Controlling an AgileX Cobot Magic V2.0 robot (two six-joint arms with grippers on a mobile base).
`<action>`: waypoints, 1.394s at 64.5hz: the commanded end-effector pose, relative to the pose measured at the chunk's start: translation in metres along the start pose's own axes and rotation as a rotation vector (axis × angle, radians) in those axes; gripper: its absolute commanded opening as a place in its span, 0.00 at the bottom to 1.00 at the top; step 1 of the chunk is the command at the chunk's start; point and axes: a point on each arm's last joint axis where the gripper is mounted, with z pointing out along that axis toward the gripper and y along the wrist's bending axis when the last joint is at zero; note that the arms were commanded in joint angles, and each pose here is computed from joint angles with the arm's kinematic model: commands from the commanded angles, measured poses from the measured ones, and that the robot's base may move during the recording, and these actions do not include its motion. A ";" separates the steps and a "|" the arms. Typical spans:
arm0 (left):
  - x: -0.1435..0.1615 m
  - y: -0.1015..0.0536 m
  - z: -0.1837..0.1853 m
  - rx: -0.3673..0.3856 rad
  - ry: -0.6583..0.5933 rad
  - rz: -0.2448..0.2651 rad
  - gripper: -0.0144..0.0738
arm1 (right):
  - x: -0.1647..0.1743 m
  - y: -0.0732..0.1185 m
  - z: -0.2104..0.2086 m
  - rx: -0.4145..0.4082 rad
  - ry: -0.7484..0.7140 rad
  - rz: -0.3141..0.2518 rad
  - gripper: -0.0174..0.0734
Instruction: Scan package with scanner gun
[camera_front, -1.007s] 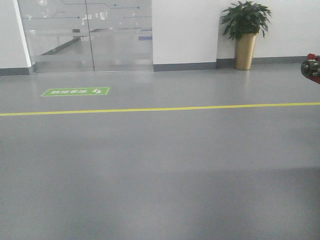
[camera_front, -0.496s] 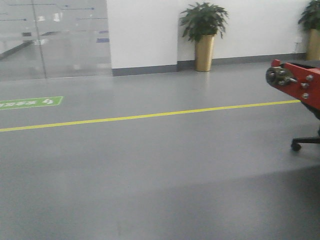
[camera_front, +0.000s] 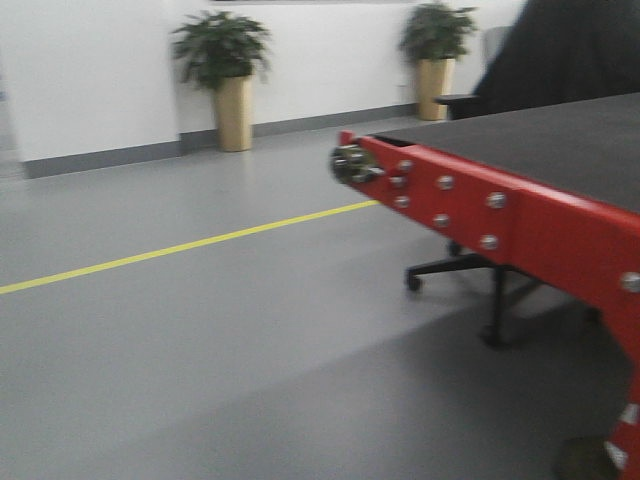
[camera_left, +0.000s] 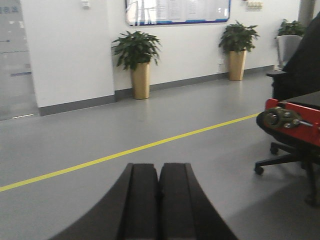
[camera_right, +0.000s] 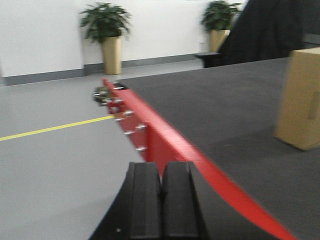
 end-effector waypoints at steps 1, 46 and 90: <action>-0.003 0.000 0.000 0.004 -0.025 -0.004 0.04 | -0.005 0.000 0.000 0.008 -0.028 -0.004 0.01; -0.003 0.000 0.000 0.004 -0.025 -0.004 0.04 | -0.005 0.000 0.000 0.008 -0.028 -0.004 0.01; -0.003 0.000 0.000 0.004 -0.025 -0.004 0.04 | -0.005 0.000 0.000 0.008 -0.028 -0.004 0.01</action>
